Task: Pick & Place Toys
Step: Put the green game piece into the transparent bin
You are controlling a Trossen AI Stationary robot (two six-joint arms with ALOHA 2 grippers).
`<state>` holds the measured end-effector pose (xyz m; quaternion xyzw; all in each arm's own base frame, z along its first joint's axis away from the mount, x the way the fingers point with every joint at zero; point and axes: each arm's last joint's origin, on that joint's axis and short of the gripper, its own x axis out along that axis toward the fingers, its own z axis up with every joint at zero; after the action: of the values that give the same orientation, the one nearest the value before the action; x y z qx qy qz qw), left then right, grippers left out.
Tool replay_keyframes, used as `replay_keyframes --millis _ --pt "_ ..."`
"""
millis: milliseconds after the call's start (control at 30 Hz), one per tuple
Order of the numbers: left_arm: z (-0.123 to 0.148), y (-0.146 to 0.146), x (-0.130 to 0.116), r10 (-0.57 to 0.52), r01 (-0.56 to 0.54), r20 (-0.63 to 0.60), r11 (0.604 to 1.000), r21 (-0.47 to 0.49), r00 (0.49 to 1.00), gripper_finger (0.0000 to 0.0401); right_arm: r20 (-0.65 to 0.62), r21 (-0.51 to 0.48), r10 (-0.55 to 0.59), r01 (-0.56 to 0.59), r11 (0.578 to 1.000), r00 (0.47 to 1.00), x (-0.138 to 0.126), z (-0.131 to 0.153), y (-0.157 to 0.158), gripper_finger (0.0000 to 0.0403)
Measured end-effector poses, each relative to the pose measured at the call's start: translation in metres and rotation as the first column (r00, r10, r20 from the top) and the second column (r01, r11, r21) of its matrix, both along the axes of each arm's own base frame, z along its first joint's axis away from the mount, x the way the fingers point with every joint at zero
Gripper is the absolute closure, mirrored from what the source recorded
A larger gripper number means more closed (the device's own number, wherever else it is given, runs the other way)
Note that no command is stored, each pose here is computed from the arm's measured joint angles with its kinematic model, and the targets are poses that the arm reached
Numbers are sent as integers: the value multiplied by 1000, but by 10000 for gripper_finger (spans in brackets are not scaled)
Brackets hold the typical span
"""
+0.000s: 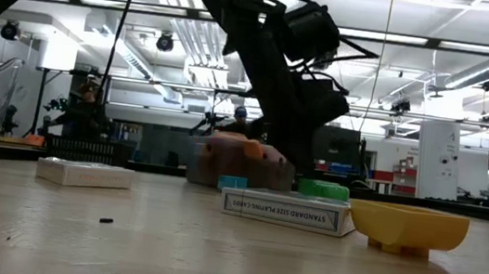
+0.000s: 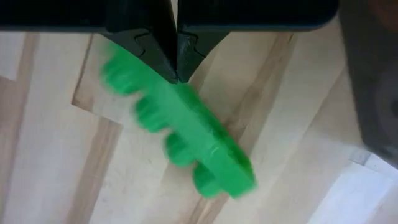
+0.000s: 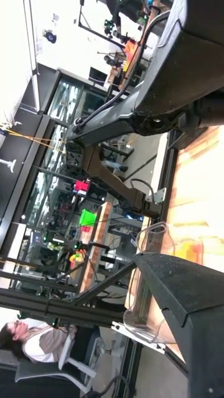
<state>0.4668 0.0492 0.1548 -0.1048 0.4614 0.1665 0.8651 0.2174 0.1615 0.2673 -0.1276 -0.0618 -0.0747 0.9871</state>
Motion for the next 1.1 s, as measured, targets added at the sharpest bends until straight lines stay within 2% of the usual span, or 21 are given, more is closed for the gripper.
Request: replay_keyframes --millis 267,433,600,700,867,933,1033,1100 --pt "20 0 -4 -100 99 7 993 70 995 399 -3 -2 -2 2 1000 1000 0 0 0 35" --pt "37 -6 -10 -266 266 15 964 10 964 372 -10 -1 -4 4 1000 1000 0 -1 0 35" --pt "55 -10 -19 -367 369 66 929 -36 928 342 -17 0 -6 6 1000 1000 0 -2 0 35" --pt "68 -13 -22 -445 455 129 888 -61 886 327 -18 0 -6 6 1000 1000 0 -2 0 35" --pt "79 -18 -25 -492 517 194 849 -107 849 305 -28 -4 -10 10 1000 1000 0 -3 0 35" --pt "83 -22 -26 -536 568 225 816 -109 813 297 -31 -2 -13 13 1000 999 1 -4 0 35" --pt "87 -38 -30 -596 637 313 770 -40 740 285 -41 6 -11 11 1000 999 1 -5 0 35" --pt "92 -47 -37 -612 646 385 762 50 691 278 -52 17 -8 9 1000 999 1 -7 0 35"
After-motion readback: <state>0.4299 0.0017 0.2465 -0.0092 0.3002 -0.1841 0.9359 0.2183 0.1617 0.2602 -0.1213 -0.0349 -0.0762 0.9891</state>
